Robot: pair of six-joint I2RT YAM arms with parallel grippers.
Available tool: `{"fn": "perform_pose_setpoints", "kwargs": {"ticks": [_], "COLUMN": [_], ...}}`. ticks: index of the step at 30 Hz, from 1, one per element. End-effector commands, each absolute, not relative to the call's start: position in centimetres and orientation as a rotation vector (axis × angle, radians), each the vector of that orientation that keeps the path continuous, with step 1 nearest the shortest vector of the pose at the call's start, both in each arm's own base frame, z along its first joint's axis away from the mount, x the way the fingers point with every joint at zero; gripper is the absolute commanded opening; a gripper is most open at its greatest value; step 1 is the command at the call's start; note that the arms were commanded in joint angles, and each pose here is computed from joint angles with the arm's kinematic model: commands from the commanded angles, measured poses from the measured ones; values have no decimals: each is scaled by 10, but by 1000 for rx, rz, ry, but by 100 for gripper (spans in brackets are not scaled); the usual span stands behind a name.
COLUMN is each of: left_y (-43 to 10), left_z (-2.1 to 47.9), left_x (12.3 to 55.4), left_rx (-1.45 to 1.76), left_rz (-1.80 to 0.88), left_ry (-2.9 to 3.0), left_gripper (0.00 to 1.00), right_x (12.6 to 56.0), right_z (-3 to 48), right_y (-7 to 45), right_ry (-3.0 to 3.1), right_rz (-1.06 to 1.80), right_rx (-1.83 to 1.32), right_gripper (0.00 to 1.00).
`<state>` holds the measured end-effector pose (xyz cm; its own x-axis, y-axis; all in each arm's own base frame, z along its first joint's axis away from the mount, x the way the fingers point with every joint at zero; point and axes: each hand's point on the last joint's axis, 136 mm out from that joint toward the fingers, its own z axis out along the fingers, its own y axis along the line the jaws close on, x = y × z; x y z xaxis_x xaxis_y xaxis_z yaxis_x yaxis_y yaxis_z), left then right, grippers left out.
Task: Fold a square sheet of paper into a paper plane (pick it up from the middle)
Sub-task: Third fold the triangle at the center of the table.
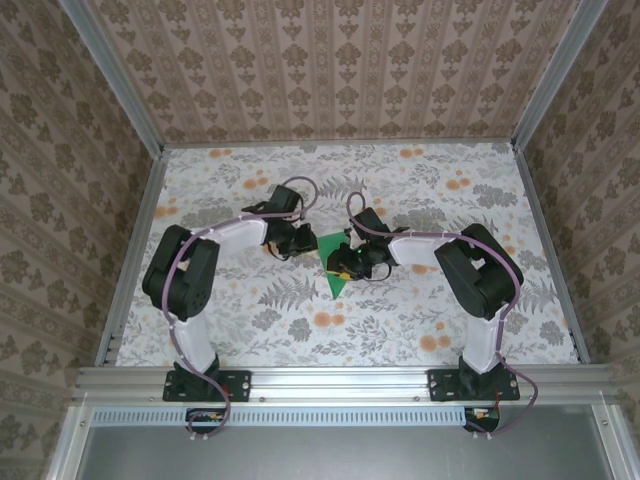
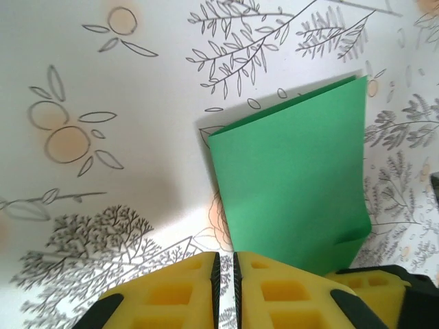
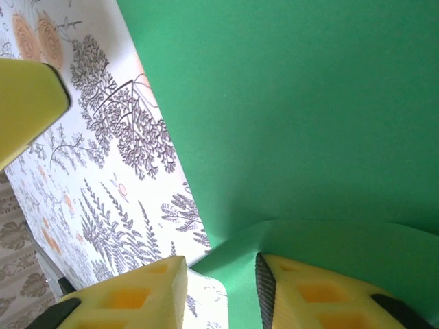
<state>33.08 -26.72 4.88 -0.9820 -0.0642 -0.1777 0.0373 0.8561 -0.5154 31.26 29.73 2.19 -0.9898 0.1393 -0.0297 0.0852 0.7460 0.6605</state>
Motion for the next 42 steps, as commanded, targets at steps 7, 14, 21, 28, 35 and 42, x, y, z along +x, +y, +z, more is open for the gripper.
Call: {"fn": "perform_pose_setpoints", "kwargs": {"ticks": [7, 14, 21, 28, 35, 42], "left_y": [-270, -279, -298, -307, -304, -300], "left_z": [61, 61, 54, 40, 25, 11], "left_x": [312, 302, 287, 274, 269, 263], "left_rx": [-52, -42, 9, 19, 8, 6], "left_rz": [-916, -992, -1048, -1042, -967, -916], "left_ry": [2823, 2820, 2846, 2902, 2962, 3010], "left_gripper": [17, 15, 9, 3, 0, 0], "right_x": [298, 295, 291, 293, 295, 301], "right_z": [0, -5, -11, -11, -9, -1], "right_y": [285, 281, 275, 274, 276, 279], "right_ry": [2935, 2945, 2969, 2964, 2951, 2922], "right_rz": [988, 976, 940, 944, 972, 1015], "right_rx": [203, 211, 230, 253, 266, 274], "right_gripper": [37, 21, 5, 3, 3, 3]}}
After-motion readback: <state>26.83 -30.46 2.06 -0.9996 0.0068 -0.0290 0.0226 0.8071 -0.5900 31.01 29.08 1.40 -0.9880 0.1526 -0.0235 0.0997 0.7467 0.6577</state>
